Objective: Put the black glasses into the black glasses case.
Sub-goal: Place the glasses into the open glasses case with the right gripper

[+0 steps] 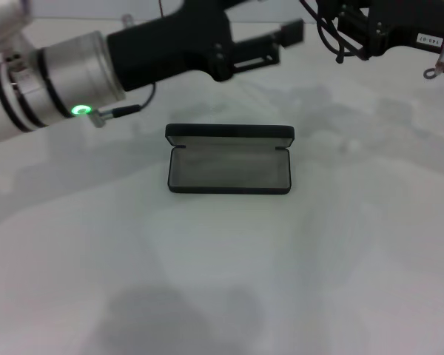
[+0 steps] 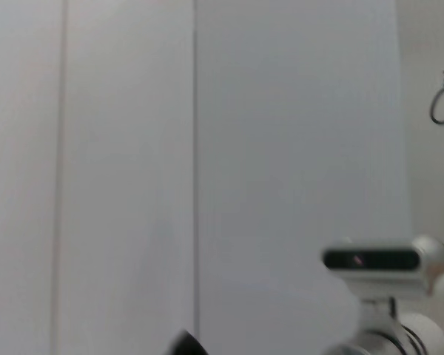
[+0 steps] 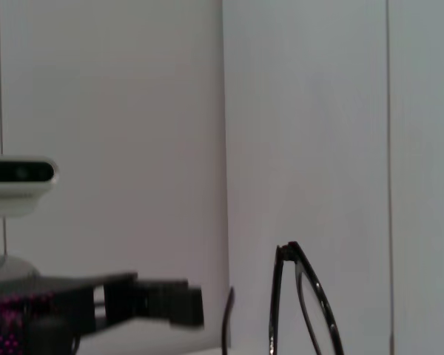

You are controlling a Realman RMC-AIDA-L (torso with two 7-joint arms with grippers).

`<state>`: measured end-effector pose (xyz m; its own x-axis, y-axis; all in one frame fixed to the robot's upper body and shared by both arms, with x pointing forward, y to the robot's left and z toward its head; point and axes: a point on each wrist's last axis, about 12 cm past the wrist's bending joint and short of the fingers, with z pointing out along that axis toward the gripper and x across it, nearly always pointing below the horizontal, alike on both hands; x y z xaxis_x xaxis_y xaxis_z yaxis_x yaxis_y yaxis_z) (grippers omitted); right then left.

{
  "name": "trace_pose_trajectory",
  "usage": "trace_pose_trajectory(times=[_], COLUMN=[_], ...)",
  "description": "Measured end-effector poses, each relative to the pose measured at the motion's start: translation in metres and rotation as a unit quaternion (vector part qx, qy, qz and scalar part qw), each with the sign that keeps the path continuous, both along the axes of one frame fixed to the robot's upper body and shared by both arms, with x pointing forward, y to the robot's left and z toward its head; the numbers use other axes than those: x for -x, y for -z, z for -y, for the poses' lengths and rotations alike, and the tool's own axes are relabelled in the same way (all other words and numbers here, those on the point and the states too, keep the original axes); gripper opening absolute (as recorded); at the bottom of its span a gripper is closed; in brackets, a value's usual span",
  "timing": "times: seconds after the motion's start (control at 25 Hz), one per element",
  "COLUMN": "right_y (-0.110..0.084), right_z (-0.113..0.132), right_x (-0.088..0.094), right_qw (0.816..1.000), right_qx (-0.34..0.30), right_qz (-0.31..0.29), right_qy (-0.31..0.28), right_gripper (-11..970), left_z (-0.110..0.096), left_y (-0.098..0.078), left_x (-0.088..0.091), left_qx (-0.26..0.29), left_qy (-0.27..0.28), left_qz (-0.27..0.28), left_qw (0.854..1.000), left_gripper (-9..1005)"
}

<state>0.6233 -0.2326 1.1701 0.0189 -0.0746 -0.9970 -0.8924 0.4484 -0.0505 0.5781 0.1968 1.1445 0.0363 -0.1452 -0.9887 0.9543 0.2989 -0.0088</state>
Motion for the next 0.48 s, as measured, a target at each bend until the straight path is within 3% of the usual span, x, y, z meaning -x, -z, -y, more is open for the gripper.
trace_pose_trajectory(times=[0.24, 0.48], right_y=[0.004, 0.016], right_z=[-0.009, -0.05], right_x=[0.002, 0.011], right_qw=[0.997, 0.975], right_qx=[0.063, 0.175], right_qz=[-0.021, -0.069], right_qy=[-0.03, -0.12], right_gripper=[117, 116], left_z=[-0.039, -0.058], left_y=[0.003, 0.011], left_x=[0.004, 0.009], left_qx=[0.046, 0.062], left_qy=[-0.085, -0.139], left_qz=[0.0, 0.001], left_qw=[0.995, 0.988], left_gripper=[796, 796])
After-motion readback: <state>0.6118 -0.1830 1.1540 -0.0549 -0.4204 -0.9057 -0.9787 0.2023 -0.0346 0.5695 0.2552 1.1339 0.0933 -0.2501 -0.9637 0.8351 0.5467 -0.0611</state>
